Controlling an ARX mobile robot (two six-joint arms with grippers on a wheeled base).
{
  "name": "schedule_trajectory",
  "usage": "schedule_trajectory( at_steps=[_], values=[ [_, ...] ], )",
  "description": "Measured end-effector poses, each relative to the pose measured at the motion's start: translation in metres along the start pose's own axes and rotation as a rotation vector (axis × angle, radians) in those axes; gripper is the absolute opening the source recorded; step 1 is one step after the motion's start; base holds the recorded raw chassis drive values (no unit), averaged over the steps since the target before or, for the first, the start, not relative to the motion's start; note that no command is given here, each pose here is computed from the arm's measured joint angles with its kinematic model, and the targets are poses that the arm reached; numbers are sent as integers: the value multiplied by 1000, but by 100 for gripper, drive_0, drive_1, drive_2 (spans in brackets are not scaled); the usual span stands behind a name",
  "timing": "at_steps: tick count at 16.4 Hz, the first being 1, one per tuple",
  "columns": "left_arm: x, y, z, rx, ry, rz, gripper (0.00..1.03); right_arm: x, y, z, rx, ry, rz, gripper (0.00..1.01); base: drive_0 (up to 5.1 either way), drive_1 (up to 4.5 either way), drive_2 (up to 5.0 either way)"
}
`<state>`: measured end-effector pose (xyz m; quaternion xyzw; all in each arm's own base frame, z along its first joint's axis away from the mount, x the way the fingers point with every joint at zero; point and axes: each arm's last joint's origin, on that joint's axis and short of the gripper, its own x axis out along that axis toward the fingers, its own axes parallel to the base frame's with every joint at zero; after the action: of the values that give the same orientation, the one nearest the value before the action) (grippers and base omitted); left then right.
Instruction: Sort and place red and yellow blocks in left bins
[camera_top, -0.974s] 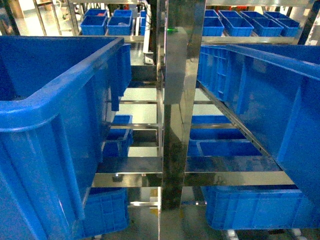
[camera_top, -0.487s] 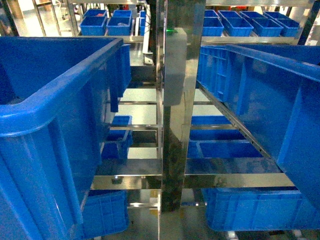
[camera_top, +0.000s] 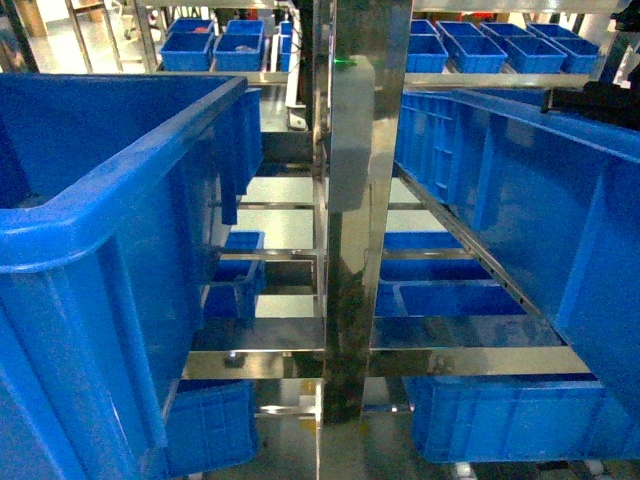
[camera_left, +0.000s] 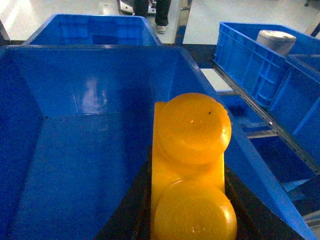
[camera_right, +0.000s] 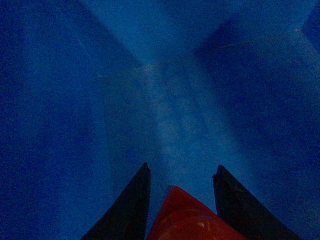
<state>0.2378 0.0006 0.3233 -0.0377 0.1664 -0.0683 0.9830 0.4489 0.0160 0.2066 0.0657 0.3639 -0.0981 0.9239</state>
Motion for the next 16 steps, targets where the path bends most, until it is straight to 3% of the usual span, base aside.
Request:
schedule_trajectory(
  at_steps=[4,6,7,12,16],
  values=[
    [0,0,0,0,0,0,26,6,-3,2,-42,-16,-37,33,0,0,0],
    [0,0,0,0,0,0,26,4,-4,1,-42,-26,-57,33,0,0,0],
    [0,0,0,0,0,0,26,0,-6,-2,-21,-69,-48,33,0,0,0],
    [0,0,0,0,0,0,26,-13,-9,-10,4,-142,-7,33,0,0,0],
    [0,0,0,0,0,0,26,-33,-22,2,61,-213,-41,33,0,0,0]
  ],
)
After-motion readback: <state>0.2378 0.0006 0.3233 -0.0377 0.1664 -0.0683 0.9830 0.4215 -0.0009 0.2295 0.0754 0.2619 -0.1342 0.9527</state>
